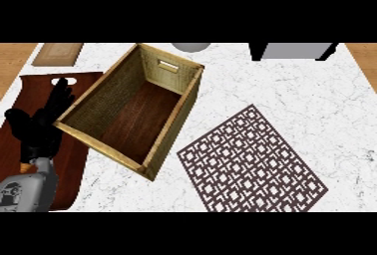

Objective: Pick the bell pepper from the placemat and place it in the basket

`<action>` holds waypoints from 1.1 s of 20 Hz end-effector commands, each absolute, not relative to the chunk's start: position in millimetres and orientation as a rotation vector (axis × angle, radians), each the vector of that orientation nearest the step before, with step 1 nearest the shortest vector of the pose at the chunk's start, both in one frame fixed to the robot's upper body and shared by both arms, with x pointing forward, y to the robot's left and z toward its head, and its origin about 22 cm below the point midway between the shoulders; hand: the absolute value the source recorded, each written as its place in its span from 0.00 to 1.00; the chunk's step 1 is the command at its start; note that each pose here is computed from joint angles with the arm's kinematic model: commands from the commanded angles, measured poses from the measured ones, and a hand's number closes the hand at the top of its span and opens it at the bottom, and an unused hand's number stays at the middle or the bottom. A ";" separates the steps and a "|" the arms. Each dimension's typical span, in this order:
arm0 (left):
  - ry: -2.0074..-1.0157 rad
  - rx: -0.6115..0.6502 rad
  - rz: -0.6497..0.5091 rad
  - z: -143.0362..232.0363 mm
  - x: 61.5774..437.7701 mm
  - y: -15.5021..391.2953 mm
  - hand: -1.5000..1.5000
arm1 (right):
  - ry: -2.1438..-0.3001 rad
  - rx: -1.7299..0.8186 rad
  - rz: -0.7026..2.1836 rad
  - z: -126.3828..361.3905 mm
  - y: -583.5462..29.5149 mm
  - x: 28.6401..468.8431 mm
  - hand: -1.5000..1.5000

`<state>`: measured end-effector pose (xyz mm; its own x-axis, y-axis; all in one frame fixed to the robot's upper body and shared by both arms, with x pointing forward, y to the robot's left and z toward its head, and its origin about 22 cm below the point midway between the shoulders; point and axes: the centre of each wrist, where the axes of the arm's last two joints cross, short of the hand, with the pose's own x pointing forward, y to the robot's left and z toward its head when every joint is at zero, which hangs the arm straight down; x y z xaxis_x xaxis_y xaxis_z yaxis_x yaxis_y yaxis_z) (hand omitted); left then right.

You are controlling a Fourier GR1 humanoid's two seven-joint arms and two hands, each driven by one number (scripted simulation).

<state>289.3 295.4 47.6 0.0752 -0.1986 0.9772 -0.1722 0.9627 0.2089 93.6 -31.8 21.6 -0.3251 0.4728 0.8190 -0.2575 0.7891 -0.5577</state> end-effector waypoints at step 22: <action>-1.533 0.274 -0.053 52.0 291.5 287.1 0.50 | -1.824 -0.451 0.511 92.2 -14.3 138.4 1.00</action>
<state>290.8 290.2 50.8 0.0530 -0.2026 0.9778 -0.1480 0.9668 0.2083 110.9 -37.1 26.9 -0.4060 0.6598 0.6323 0.0348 0.7026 -0.7107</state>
